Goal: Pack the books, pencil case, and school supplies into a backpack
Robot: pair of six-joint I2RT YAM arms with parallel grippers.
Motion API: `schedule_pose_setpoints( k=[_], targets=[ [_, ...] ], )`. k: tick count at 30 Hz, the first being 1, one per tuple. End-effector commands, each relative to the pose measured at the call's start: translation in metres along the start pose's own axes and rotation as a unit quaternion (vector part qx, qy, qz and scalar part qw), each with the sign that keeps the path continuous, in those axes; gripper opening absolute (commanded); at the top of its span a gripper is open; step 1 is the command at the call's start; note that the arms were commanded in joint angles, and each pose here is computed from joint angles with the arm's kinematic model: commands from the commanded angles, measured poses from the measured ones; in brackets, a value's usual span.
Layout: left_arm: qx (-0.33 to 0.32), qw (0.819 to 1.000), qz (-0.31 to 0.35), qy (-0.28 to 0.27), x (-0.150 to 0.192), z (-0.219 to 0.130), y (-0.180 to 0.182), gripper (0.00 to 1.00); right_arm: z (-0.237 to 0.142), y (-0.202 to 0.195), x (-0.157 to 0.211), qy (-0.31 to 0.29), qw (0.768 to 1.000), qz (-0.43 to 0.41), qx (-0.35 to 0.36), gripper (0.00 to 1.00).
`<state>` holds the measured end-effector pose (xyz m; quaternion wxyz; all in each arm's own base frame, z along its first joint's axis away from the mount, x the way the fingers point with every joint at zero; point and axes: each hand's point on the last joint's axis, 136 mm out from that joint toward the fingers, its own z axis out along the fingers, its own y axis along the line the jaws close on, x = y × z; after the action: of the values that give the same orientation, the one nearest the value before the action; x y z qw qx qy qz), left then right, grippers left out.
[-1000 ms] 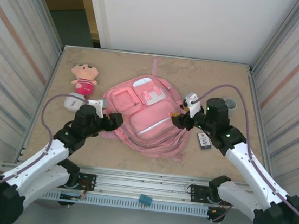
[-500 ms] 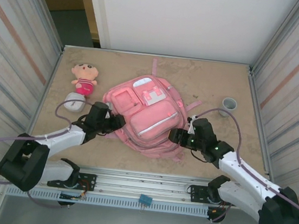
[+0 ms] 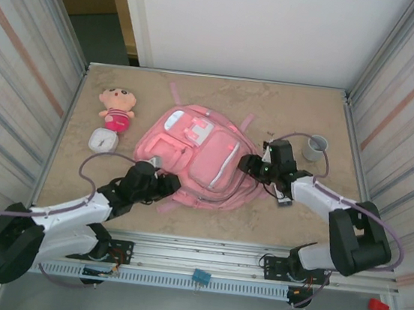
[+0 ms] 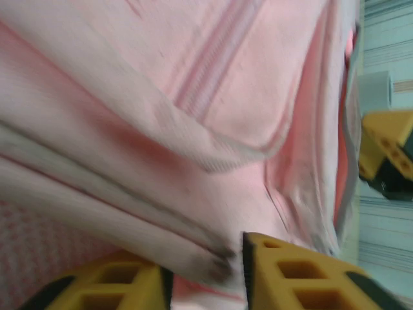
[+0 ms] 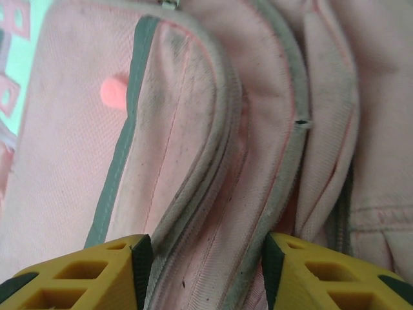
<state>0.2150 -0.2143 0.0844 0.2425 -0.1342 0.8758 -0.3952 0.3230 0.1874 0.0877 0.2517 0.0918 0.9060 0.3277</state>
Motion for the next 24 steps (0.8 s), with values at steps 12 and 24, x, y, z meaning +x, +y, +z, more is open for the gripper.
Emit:
schedule_pose_setpoints(
  k=[12, 24],
  targets=[
    [0.018, 0.886, 0.457, -0.077, -0.022, -0.041, -0.057, 0.6, -0.073, 0.046, -0.037, -0.076, 0.991, -0.086, -0.061, 0.62],
    [0.004, 0.541, 0.83, 0.14, 0.045, -0.002, -0.056, 0.64, -0.084, 0.025, 0.032, -0.023, 0.998, -0.021, -0.052, 0.63]
  ],
)
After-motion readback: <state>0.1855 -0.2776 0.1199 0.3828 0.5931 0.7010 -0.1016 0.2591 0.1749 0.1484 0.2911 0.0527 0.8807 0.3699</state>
